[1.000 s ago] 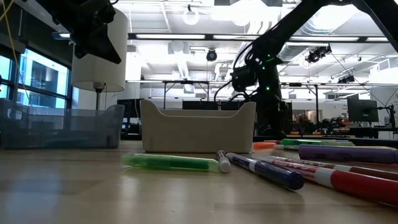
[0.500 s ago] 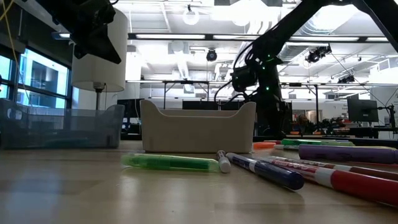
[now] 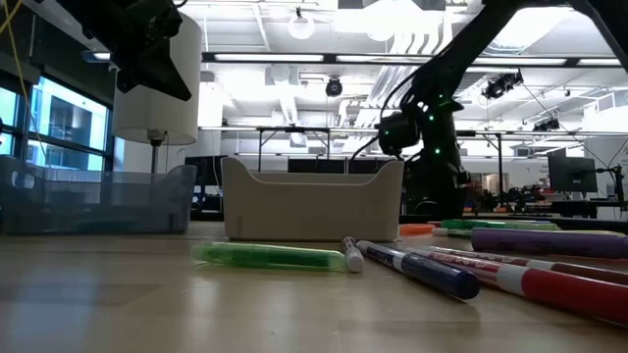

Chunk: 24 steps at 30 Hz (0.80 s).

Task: Pick & Place Markers
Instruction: Put the pink marker pen into the transparent bin

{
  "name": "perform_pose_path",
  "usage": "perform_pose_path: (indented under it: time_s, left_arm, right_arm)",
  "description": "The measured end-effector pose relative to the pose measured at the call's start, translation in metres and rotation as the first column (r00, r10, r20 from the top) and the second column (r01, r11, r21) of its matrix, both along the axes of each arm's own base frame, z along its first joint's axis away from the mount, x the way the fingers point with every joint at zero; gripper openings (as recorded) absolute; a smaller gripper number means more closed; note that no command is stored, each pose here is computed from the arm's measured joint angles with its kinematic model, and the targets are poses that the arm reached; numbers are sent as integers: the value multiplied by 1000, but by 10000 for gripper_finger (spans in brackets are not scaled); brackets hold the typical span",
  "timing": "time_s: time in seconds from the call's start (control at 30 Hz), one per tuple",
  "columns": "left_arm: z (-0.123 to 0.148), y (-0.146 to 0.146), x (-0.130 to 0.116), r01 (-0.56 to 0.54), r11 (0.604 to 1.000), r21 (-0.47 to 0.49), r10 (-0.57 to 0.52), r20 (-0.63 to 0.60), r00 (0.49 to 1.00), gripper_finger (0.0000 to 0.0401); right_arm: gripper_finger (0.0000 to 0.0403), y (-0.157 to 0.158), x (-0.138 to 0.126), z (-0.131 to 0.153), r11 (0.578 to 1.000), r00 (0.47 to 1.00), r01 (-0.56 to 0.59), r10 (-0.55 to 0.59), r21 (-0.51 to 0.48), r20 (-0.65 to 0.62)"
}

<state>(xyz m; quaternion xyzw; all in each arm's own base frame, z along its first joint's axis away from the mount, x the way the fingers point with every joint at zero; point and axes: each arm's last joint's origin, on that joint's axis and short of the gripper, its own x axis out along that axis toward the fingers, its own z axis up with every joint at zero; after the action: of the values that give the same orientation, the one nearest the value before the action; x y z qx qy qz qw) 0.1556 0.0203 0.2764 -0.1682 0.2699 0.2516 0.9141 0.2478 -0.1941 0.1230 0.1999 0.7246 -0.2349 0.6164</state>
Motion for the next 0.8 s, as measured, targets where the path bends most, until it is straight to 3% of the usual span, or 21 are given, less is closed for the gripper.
perform_pose_path:
  time_s: [0.2, 0.53, 0.8]
  left_arm:
    - [0, 0, 0, 10, 1000, 17, -10, -7, 1000, 1]
    - [0, 0, 0, 11, 1000, 18, -11, -7, 1000, 1]
    - [0, 0, 0, 11, 1000, 17, -11, -7, 1000, 1]
  right_arm:
    - [122, -1, 2, 0, 1000, 999, 10, -10, -1, 31]
    - [79, -13, 10, 11, 1000, 997, 22, -22, 4, 80]
    - [81, -21, 7, 13, 999, 992, 49, -51, 16, 114]
